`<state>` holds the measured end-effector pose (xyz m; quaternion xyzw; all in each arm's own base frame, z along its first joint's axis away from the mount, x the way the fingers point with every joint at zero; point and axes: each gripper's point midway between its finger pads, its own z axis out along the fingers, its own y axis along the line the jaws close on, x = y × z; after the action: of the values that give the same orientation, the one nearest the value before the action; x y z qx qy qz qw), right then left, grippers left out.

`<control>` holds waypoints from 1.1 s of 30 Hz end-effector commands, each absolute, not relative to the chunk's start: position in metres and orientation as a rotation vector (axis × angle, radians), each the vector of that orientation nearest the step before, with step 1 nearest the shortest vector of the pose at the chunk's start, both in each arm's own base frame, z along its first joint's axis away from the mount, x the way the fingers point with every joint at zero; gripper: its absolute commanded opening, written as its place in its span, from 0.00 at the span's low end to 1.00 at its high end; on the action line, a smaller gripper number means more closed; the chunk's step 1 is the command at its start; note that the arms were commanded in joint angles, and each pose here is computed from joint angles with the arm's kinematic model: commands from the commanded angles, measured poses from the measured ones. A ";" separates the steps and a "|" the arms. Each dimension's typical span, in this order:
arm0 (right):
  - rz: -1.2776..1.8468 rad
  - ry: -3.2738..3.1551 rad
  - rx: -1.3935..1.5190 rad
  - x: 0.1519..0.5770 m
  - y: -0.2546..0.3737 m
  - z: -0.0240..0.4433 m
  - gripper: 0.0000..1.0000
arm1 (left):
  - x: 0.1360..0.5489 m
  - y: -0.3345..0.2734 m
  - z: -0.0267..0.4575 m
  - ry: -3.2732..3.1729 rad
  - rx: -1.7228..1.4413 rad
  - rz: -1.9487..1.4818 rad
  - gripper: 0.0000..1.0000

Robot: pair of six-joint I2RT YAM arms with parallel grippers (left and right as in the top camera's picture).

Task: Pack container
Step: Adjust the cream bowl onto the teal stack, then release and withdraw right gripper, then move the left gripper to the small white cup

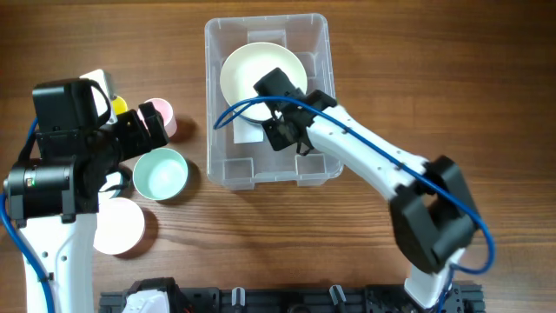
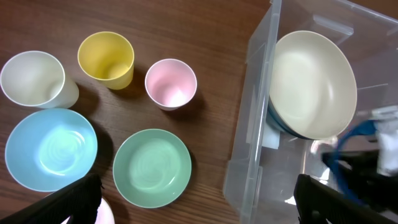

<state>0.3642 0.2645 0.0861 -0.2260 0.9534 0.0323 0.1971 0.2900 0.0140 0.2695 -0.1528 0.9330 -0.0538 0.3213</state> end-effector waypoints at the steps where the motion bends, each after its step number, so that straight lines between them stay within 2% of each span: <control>1: 0.209 2.399 -0.404 0.383 0.242 0.218 0.27 | 0.292 0.013 0.272 2.445 -0.395 -0.152 1.00; 2: 0.216 2.365 -0.336 0.386 0.226 0.238 0.59 | 0.292 0.013 0.272 2.445 -0.395 -0.152 1.00; 3: 0.219 2.323 -0.252 0.389 0.200 0.262 0.82 | 0.292 0.013 0.273 2.445 -0.395 -0.152 1.00; 4: 0.215 2.305 -0.171 0.391 0.177 0.276 0.85 | 0.292 0.013 0.273 2.445 -0.395 -0.152 1.00; 7: 0.207 2.312 0.037 0.389 0.097 0.295 0.86 | 0.291 0.013 0.272 2.446 -0.394 -0.152 1.00; 13: 0.042 2.528 0.317 0.363 -0.013 0.248 0.88 | 0.291 0.018 0.272 2.443 -0.409 -0.123 1.00; 18: 0.110 2.587 0.365 0.362 -0.022 0.228 0.87 | 0.288 0.060 0.274 2.360 -0.711 -0.009 1.00; 25: 0.145 2.616 0.359 0.365 -0.017 0.218 0.83 | 0.272 0.193 0.269 2.151 -1.315 0.128 0.99; 29: 0.147 2.619 0.359 0.365 -0.017 0.218 0.83 | 0.274 0.243 0.211 2.183 -1.553 0.144 1.00; 33: 0.147 2.618 0.358 0.365 -0.017 0.218 0.83 | 0.288 0.257 0.147 2.312 -1.642 0.131 1.00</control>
<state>0.3645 -0.0204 0.2238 0.1386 0.9561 0.0478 0.2536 0.2804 0.2503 0.1828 -0.5580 0.8049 0.0539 0.1949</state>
